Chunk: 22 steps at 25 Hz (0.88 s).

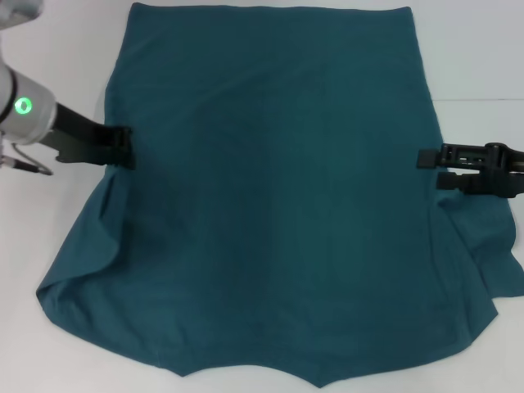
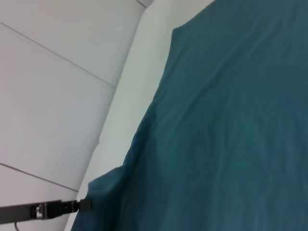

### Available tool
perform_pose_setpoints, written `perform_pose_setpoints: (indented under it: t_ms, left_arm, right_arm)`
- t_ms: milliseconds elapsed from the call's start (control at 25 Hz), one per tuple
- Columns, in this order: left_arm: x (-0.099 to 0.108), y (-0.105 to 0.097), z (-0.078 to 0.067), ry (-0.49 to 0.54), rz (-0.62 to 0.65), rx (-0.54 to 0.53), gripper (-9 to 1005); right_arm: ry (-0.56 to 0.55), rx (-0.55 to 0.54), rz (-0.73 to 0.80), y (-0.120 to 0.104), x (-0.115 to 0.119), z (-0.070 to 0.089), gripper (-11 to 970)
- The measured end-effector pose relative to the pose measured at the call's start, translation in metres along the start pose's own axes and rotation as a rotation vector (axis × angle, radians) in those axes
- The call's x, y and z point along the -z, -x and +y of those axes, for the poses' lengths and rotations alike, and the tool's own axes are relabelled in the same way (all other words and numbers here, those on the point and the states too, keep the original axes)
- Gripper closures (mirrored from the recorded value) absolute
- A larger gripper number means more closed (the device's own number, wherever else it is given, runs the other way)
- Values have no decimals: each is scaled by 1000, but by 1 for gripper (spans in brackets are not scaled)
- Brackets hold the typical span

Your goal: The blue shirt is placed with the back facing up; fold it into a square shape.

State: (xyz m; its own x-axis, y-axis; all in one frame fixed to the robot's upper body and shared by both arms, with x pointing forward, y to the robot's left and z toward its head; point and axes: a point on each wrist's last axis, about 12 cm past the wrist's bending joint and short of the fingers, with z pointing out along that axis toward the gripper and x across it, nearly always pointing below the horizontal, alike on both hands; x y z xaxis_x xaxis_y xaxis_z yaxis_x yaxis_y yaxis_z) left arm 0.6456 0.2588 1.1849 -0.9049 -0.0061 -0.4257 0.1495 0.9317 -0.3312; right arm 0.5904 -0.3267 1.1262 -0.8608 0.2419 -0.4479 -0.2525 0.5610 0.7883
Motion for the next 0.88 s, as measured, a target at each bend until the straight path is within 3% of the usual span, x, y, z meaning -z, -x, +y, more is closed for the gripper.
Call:
perform_pose_setpoints:
  t_ms: [240,520,640,800,880]
  left_arm:
    - [-16,5,-9,2,-1,7,996]
    - [-28,6,-8,-21,23,-11,971]
    - [-25,4,-18,-112,28,-77,934]
    - [-14,-1,-35,-355,20,-191,851]
    - [-10,-3,-28,-389,7,-175,809]
  right_arm:
    - [-2,2,3,0,-1,0,73]
    - [-4,-3,3,-1,-1,0,74]
    - [-16,-3,2,0,-1,-2,75]
    - [-23,-1,0,0,-1,-2,75]
    - [-21,5,1,1,-2,-2,76]
